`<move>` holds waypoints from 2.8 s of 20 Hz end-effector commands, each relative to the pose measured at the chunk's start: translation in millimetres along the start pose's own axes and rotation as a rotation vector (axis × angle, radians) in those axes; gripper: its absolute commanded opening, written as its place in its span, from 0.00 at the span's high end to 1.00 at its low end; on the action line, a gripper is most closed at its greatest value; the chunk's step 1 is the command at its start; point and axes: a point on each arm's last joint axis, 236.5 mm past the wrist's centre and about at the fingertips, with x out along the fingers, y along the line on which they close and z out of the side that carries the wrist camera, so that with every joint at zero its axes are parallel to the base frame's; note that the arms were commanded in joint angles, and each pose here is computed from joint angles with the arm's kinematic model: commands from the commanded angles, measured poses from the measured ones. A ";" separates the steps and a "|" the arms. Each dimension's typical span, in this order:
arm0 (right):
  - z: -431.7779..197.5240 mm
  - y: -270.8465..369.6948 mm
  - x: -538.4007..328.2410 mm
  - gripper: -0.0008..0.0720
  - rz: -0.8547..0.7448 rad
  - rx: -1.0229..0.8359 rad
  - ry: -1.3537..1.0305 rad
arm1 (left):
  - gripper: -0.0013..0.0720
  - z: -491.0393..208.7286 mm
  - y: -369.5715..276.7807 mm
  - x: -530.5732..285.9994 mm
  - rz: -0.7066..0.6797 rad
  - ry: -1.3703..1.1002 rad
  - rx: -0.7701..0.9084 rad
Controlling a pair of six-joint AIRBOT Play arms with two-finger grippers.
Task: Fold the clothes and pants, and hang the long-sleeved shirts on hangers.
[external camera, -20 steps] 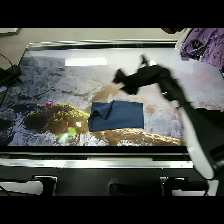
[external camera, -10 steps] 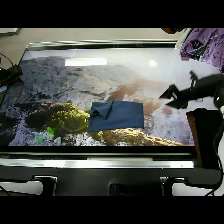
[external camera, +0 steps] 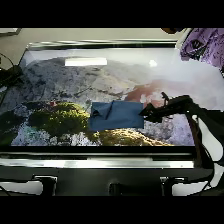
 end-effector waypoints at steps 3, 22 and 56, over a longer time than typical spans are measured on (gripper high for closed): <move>8.2 10.7 29.6 0.94 -0.025 -0.051 -0.058 | 0.96 -0.3 -0.2 -0.3 0.000 0.001 0.001; 164.2 5.0 -334.5 0.95 -0.176 0.157 -0.805 | 0.96 -11.1 -21.8 2.1 -0.019 0.029 0.044; -83.8 -194.6 -390.8 0.95 -0.957 0.753 -0.599 | 0.96 -30.4 -25.3 1.9 -0.007 0.103 0.063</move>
